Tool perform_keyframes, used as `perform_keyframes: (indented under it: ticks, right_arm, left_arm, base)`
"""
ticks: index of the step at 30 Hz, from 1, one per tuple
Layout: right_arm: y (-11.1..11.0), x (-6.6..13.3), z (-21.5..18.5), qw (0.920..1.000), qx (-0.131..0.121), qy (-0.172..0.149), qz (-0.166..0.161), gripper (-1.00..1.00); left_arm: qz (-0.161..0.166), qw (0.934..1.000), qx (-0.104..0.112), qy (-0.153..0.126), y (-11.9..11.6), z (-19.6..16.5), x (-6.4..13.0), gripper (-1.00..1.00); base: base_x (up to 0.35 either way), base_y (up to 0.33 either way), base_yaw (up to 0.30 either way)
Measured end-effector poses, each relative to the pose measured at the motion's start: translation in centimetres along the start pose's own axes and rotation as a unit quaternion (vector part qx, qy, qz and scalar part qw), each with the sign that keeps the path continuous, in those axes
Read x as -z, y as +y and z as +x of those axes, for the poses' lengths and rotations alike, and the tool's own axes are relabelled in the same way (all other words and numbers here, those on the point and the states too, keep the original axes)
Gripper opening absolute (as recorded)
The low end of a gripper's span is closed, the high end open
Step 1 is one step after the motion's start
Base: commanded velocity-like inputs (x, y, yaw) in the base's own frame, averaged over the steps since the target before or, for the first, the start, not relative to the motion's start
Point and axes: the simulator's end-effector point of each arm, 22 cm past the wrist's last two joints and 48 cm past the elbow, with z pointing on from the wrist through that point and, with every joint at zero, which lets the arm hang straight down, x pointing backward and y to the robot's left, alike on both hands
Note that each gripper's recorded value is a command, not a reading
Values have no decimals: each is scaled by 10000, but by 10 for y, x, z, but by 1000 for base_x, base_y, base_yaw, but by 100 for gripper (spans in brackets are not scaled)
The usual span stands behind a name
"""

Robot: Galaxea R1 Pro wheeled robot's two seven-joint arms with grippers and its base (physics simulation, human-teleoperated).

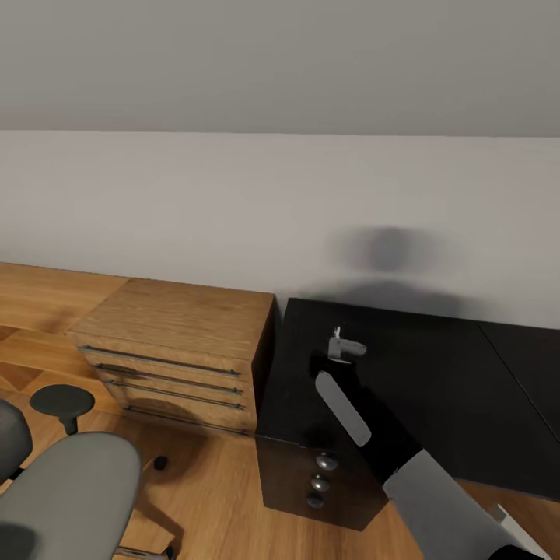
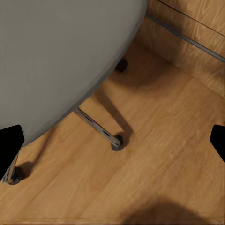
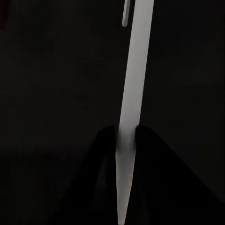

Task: In the bedroom, organize the workspace by keeping the computer under the desk, ensuring the monitor is on the desk, placing the keyboard on the desk next to the monitor, placing the mouse on the desk next to the keyboard, moving the folder from the swivel chair onto the desk next to the mouse, stacking the notebook on top of the folder with the pen on top of the notebook, and positioning the swivel chair next to the desk.

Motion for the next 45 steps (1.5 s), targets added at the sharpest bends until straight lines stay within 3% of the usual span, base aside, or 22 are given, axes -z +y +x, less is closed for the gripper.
perform_keyframes:
  ticks: [3, 8, 21, 45]
  right_arm:
    - [-9, 26, -11, 9993, -144, -301, -153, -100]
    - [-10, 40, -18, 9988, -192, -401, -224, -100]
    - [-5, 46, -22, 9980, -257, -482, -303, -100]
    - [-3, 47, -22, 9980, -264, -486, -308, -100]
  left_arm:
    - [21, 9993, -93, 357, -2, 14, 4, 100]
    - [42, 9987, -97, 505, -7, 18, 12, 100]
    - [134, 9985, -296, 442, -11, 16, 12, 100]
    - [144, 9985, -306, 438, -12, 15, 12, 100]
  base:
    - [0, 0, 0]
    - [0, 0, 0]
    - [0, 0, 0]
    - [-103, -37, -57]
